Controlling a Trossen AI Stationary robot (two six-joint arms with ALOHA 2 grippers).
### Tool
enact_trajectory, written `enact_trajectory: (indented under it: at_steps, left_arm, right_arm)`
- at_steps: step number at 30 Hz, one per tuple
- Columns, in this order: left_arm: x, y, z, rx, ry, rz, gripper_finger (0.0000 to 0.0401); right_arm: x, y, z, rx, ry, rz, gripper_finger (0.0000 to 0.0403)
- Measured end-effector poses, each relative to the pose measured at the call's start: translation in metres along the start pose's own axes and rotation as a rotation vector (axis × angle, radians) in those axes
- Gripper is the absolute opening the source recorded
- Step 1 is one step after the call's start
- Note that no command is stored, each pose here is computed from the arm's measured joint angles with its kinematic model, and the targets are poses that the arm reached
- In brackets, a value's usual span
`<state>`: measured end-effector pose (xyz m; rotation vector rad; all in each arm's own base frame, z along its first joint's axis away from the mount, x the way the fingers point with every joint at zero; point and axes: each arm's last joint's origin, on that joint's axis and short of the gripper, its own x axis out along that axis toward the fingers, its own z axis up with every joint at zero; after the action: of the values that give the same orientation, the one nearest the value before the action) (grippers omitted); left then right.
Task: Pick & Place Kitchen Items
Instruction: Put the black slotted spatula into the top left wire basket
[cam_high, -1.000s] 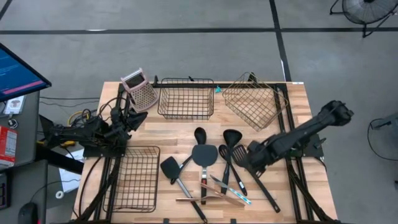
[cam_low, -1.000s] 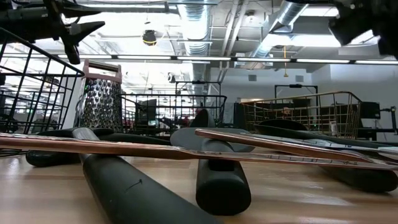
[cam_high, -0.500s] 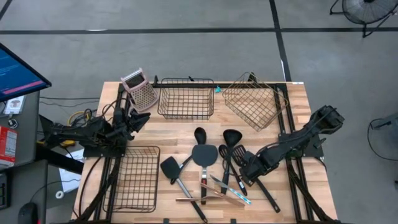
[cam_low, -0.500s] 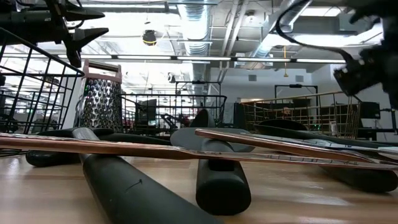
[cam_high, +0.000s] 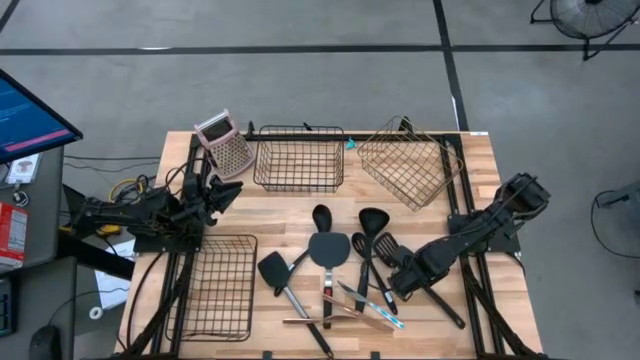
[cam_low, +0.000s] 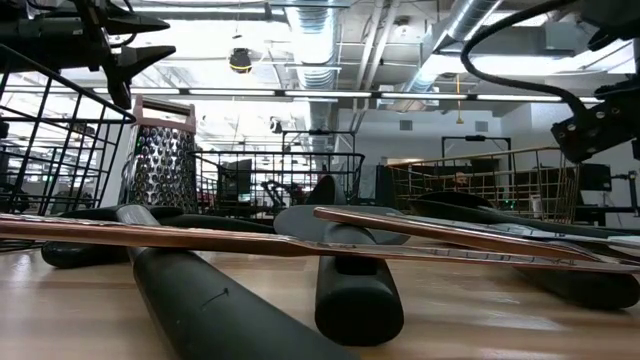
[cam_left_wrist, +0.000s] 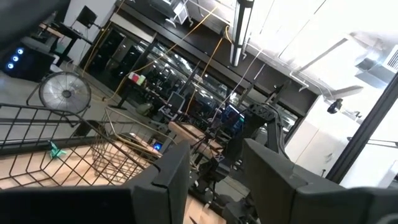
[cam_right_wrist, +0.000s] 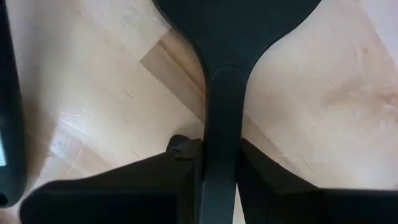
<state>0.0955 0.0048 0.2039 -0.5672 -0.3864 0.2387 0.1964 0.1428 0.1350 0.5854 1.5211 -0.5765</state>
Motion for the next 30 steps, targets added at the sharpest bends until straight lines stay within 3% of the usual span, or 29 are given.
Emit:
enact_trajectory:
  at_steps: [7, 13, 21, 26, 30]
  left_arm:
    - [0.000, 0.000, 0.000, 0.000, -0.001, 0.000, 0.0133]
    - [0.000, 0.000, 0.000, 0.000, -0.001, -0.001, 0.0133]
    - [0.000, 0.000, 0.000, 0.000, -0.002, -0.001, 0.0133]
    - [0.000, 0.000, 0.000, -0.006, -0.002, -0.001, 0.0133]
    - [0.000, 0.000, 0.001, -0.074, -0.008, -0.005, 0.0133]
  right_arm:
    - [-0.021, -0.003, -0.001, 0.029, -0.042, 0.095, 0.0061]
    - [-0.055, -0.012, -0.003, 0.027, -0.089, 0.266, 0.0061]
    - [-0.105, -0.027, -0.001, 0.051, -0.343, 0.549, 0.0061]
    - [-0.127, -0.036, 0.011, 0.065, -0.534, 0.660, 0.0061]
    - [-0.140, -0.040, 0.032, 0.055, -0.680, 0.705, 0.0061]
